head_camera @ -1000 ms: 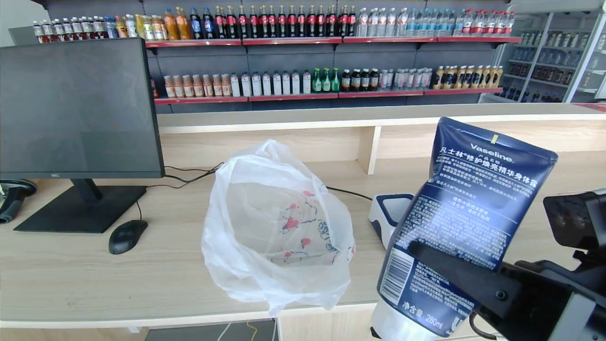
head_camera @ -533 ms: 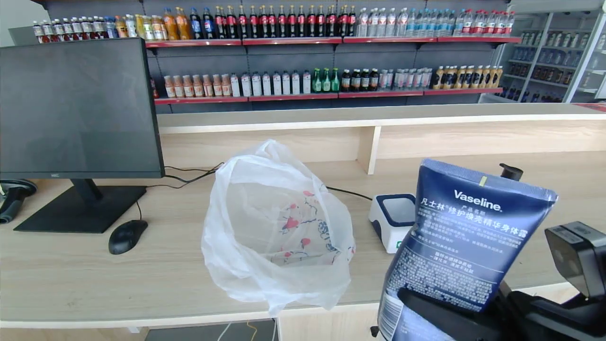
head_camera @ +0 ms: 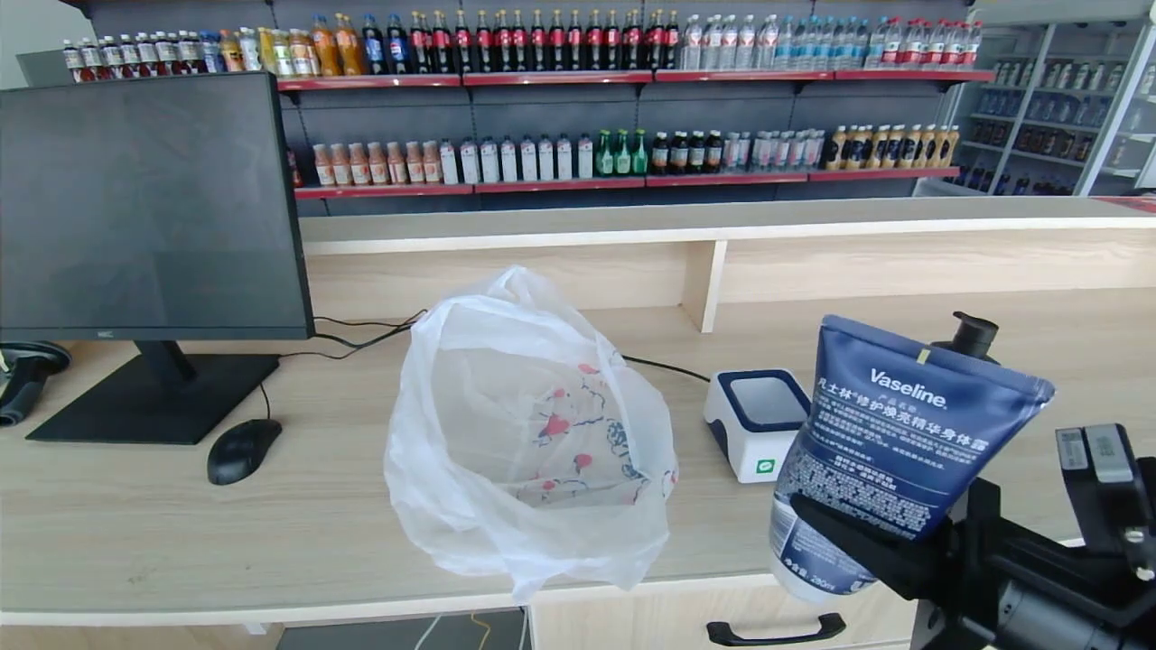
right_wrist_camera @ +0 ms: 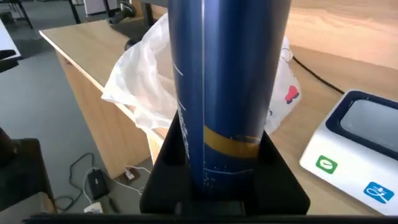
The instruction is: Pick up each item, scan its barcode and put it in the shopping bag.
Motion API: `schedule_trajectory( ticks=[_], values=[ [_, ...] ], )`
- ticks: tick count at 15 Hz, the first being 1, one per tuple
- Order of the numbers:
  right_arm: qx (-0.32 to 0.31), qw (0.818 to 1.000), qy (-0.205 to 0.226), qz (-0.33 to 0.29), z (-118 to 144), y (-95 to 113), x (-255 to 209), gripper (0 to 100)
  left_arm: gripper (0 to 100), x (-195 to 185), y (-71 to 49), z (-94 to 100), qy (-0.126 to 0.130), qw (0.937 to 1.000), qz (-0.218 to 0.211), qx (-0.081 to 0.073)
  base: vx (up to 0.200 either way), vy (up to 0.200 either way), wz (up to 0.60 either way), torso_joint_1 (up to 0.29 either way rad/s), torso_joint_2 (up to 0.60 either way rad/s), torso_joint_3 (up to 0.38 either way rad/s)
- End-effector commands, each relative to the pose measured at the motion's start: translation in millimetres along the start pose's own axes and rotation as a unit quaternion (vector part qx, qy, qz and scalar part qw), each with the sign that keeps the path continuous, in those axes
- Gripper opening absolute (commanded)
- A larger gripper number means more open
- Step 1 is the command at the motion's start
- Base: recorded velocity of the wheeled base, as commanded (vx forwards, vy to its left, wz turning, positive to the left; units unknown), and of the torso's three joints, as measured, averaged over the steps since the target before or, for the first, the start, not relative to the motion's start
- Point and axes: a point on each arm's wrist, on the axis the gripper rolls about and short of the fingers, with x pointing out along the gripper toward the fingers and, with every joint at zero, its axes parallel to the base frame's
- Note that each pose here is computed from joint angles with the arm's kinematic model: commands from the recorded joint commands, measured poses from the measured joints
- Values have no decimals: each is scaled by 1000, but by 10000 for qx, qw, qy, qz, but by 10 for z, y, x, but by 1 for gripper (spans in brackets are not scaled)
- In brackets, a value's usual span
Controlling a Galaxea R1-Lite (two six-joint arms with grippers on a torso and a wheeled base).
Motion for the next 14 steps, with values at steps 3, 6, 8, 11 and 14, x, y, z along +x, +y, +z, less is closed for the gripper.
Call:
schedule_trajectory(
  ticks=[3,6,8,11,14],
  values=[
    [-871,9962,-5,-22,-16,-93,209,0,100,0,0,0,-2,10000,3,3,0,0,0,0,0,0],
    [-1437,9884,-468,-160,154,-213,474,0,100,0,0,0,-2,10000,3,3,0,0,0,0,0,0],
    [-1752,9824,-609,-224,210,-251,552,0,100,0,0,0,-2,10000,3,3,0,0,0,0,0,0],
    [-2714,9587,-735,-432,284,-324,620,0,100,0,0,0,-2,10000,3,3,0,0,0,0,0,0],
    [-3614,9284,-559,-666,257,-420,585,0,100,0,0,0,-2,10000,3,-5,0,0,0,0,0,0]
  ],
)
